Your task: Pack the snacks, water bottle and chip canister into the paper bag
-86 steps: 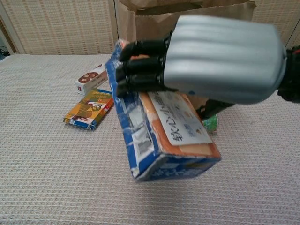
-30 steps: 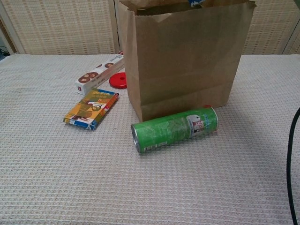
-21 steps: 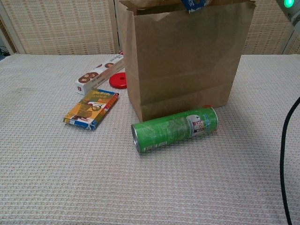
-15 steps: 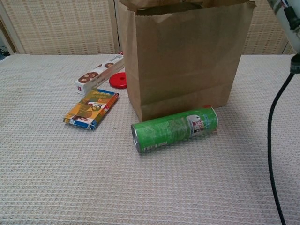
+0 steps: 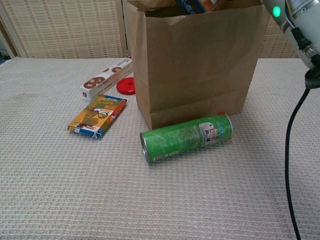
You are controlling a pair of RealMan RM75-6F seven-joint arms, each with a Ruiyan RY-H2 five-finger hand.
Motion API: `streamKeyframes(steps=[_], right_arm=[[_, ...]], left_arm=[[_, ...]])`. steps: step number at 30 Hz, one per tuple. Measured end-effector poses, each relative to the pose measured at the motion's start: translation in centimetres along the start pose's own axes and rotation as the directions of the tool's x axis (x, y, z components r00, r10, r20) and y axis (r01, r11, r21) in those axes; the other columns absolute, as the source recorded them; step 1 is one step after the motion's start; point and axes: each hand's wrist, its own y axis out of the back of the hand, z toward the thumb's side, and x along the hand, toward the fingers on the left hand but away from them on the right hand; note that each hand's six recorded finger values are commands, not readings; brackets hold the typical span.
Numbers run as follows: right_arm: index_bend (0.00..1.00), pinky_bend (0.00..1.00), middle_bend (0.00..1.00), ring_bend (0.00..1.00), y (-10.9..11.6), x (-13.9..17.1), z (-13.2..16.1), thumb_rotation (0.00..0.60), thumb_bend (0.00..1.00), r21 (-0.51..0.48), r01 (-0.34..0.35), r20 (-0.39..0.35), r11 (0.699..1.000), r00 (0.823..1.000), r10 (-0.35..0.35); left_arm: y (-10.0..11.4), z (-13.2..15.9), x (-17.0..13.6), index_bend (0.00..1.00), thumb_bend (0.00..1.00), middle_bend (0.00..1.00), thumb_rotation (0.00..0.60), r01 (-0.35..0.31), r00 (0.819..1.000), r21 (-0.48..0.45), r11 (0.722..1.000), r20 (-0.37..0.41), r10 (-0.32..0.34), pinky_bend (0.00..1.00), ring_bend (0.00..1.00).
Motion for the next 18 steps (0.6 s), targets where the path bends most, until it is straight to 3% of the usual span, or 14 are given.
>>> streamKeyframes(steps=[3,4,8,10,12,18], right_arm=[[0.6,0.56,0.61,0.53,-0.3,0.2,0.2,0.6,0.18,0.008,-0.019,-0.017,1.0,1.0,0.019],[0.52,0.53,0.58,0.49,-0.4,0.3,0.3,0.6,0.18,0.011,-0.022,-0.023,1.0,0.999,0.022],[0.09,0.32,0.3,0.2,-0.5,0.3,0.0,0.6,0.1,0.026,-0.035,-0.034,0.999,0.999,0.036],[0.01,0.24,0.2,0.1,-0.4,0.3,-0.2,0.6,0.07,0.023,-0.037,-0.032,0.999,0.999,0.038],[0.0,0.18,0.15,0.06,-0.2,0.2,-0.4,0.6,0.06,0.02,-0.033,-0.028,0.999,0.999,0.033],[0.0,0.12,0.08,0.0,0.6,0.1,-0.5,0.6,0.03,0.009,-0.003,-0.031,1.0,1.0,0.003]], left_arm=[[0.0,0.0,0.0,0.02,0.38,0.0,0.6,0.0,1.0,0.001,1.0,-0.001,0.0,0.0,0.0],[0.0,0.0,0.0,0.02,0.38,0.0,0.6,0.0,1.0,0.002,1.0,-0.001,0.0,0.0,0.0],[0.0,0.0,0.0,0.02,0.38,0.0,0.6,0.001,1.0,0.002,1.0,-0.002,-0.001,0.0,0.0],[0.0,0.0,0.0,0.02,0.38,0.0,0.6,0.002,1.0,0.003,1.0,-0.003,-0.002,0.0,0.0],[0.0,0.0,0.0,0.02,0.38,0.0,0.6,0.002,1.0,0.003,1.0,-0.003,-0.002,0.0,0.0],[0.0,0.0,0.0,0.02,0.38,0.0,0.6,0.004,1.0,0.003,1.0,-0.005,-0.004,0.0,0.0]])
